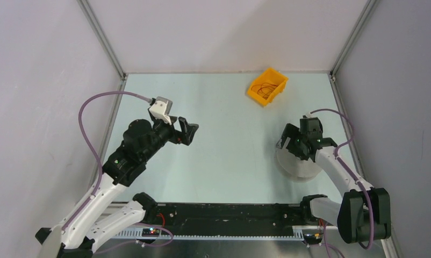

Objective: Wrap the cables

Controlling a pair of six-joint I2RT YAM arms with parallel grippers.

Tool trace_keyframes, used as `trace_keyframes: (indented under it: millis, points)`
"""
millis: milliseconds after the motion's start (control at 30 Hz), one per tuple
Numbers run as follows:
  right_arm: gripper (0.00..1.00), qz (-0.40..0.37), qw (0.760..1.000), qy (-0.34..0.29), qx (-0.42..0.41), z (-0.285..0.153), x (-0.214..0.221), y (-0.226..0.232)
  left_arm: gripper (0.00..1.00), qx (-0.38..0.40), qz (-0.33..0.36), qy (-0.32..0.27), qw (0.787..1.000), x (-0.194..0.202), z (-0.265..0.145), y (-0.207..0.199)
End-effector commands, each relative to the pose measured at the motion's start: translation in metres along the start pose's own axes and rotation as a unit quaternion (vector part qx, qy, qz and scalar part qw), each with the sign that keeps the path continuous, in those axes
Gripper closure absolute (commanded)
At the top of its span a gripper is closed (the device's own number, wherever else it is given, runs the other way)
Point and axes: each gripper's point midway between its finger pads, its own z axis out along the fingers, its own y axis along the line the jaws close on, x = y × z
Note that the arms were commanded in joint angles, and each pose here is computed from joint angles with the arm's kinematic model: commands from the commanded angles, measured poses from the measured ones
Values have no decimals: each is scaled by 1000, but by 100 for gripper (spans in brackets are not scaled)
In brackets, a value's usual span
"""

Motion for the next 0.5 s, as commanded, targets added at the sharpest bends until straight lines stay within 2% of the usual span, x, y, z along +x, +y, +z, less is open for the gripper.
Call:
trace_keyframes:
  millis: [0,367,467]
  points:
    - [9,-27,990,-1,-138,-2,2,49,6,-13,-10,-14,1000,-9,2,4]
    - [20,-103,944,57,-308,-13,59,158,11,-21,-18,29,999,9,14,6]
    - [21,-111,927,68,-352,-24,70,186,15,-3,-52,78,996,26,25,-3]
